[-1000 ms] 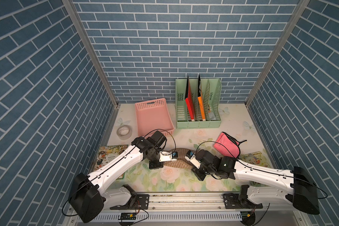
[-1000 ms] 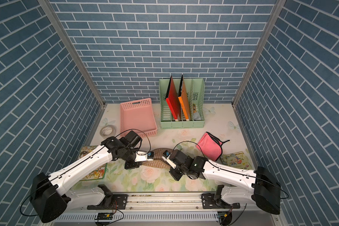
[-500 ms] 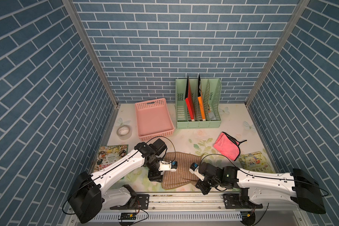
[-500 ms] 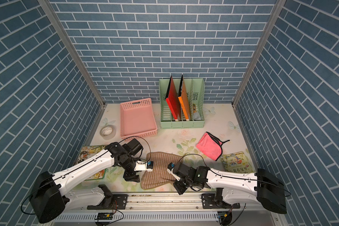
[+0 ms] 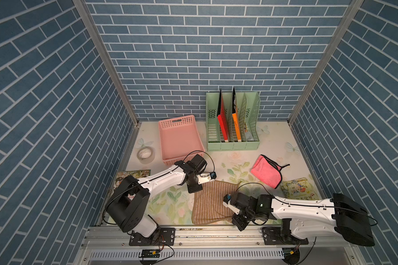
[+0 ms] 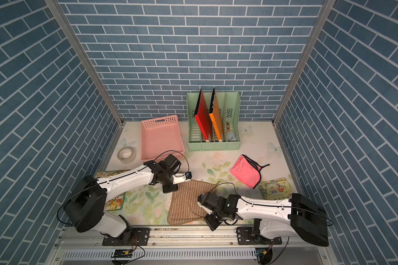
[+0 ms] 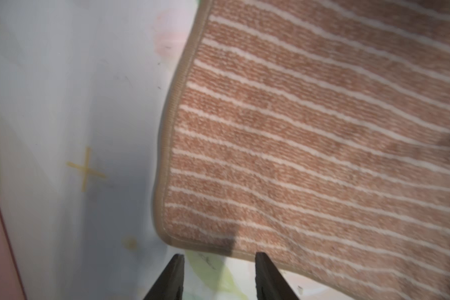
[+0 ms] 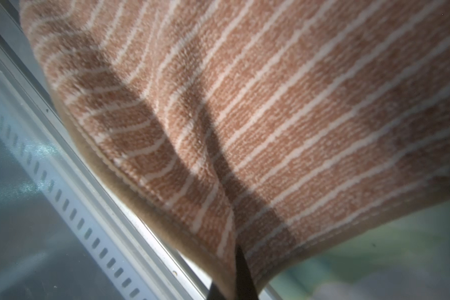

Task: Fold the square dishcloth
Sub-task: Flatten out the cleaning item at the center of the board.

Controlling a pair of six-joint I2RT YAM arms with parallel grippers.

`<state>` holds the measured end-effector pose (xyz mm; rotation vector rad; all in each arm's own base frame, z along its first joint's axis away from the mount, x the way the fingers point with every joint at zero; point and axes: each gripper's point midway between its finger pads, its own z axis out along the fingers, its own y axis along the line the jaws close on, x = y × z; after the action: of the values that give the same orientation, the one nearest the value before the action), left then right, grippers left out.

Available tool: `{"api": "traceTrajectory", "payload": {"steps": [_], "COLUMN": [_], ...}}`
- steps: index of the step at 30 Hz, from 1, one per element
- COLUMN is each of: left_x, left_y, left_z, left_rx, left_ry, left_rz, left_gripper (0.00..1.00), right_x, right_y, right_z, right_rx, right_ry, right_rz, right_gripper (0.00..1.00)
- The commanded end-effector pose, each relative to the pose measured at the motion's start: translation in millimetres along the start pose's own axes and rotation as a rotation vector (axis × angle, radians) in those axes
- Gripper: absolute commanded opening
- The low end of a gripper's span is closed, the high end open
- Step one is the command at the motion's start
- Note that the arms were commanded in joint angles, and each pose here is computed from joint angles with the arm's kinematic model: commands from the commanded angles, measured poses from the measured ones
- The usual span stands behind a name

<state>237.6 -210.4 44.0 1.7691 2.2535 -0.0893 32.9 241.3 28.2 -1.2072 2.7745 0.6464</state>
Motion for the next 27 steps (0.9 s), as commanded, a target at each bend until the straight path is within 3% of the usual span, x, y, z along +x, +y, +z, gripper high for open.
{"api": "traceTrajectory", "payload": {"steps": [1, 6, 13, 18, 20, 27], "left_x": [-2.9, 24.2, 10.5, -23.9, -29.1, 3.4], "left_y": [29.9, 51.0, 95.2, 37.8, 18.0, 19.0], "left_z": [4.4, 11.5, -19.4, -30.0, -22.1, 22.9], "left_rx": [-0.146, -0.307, -0.523, -0.111, -0.024, -0.078], "left_ry": [0.007, 0.119, 0.074, -0.105, -0.12, 0.045], "left_rz": [-0.011, 0.069, 0.069, 0.008, -0.008, 0.029], "left_gripper": [0.5, 0.5, 0.51, 0.55, 0.55, 0.52], "right_x": [-4.4, -14.2, -24.8, -20.2, -18.8, -21.6], "right_y": [4.6, 11.5, 21.7, 19.1, 18.0, 19.5], "right_z": [-7.1, -8.4, -12.0, -10.6, -8.5, -9.3], "right_rx": [-0.001, -0.025, -0.045, -0.045, -0.046, -0.051], "right_ry": [-0.009, -0.038, -0.034, -0.03, -0.029, -0.044], "right_rz": [-0.005, -0.014, -0.037, -0.033, -0.029, -0.033], "right_gripper": [0.0, 0.0, 0.0, 0.0, 0.0, 0.0]}}
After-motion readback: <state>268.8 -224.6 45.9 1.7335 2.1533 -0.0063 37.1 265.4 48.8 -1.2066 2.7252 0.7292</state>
